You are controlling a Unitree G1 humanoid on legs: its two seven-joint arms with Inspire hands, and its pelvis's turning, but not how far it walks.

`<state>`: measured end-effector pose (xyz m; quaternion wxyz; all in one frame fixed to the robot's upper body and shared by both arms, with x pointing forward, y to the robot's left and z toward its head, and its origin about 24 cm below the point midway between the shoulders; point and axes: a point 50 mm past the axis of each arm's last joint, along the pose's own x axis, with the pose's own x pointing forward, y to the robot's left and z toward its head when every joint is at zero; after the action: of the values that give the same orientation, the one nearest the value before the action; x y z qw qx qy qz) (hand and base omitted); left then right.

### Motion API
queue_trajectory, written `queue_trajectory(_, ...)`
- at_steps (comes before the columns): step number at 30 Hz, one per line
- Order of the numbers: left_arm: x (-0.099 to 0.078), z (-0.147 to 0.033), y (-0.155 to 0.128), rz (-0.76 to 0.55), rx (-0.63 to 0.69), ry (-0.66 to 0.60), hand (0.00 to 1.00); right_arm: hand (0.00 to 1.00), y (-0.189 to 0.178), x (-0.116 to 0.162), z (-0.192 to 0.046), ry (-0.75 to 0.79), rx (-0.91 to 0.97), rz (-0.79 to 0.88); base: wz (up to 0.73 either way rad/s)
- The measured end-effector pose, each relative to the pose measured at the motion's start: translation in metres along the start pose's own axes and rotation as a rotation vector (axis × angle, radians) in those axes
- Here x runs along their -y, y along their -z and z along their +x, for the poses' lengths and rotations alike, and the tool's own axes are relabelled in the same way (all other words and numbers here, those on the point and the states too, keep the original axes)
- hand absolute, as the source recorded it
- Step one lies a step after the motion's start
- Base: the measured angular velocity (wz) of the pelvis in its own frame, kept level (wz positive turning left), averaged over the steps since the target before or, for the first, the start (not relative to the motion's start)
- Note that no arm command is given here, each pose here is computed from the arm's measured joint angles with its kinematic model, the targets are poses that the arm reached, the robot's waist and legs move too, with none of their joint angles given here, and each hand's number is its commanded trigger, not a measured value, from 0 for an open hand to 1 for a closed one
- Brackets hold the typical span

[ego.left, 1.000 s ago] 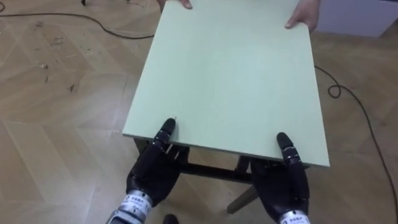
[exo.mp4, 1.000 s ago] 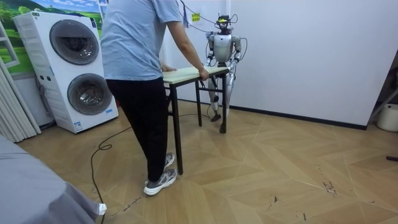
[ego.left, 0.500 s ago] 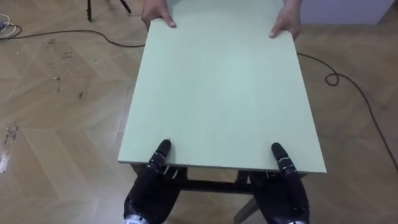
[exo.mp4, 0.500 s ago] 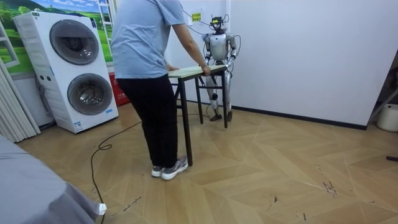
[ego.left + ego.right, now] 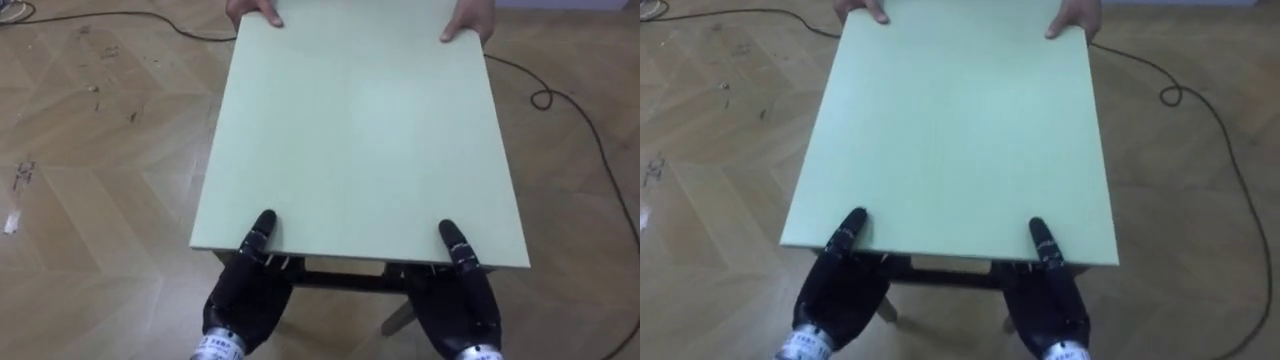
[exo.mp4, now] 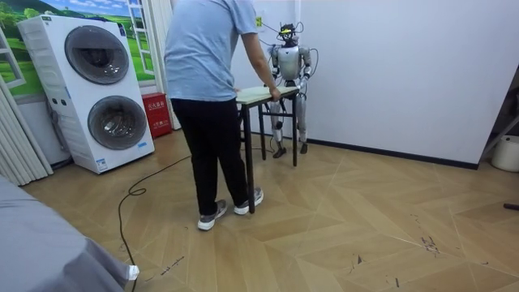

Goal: Move table with human

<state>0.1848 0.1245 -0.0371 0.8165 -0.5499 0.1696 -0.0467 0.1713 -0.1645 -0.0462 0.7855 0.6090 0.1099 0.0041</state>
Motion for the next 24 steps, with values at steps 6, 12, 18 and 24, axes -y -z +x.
queue_trajectory(6,-0.012,-0.008,0.003,-0.033,0.001,-0.055,1.0,1.0,0.008,0.007,-0.001,0.034,-0.034,-0.017,0.13)
queue_trajectory(12,-0.019,-0.013,0.015,-0.044,-0.04,-0.111,1.0,1.0,0.008,0.02,-0.017,0.099,-0.038,0.008,0.39)
queue_trajectory(18,-0.026,-0.025,0.016,-0.027,-0.043,-0.143,1.0,1.0,0.018,0.026,-0.032,0.13,-0.036,0.019,-0.02)
queue_trajectory(24,-0.03,-0.031,0.015,-0.018,-0.039,-0.135,1.0,1.0,0.018,0.028,-0.033,0.135,-0.039,0.006,-0.08)
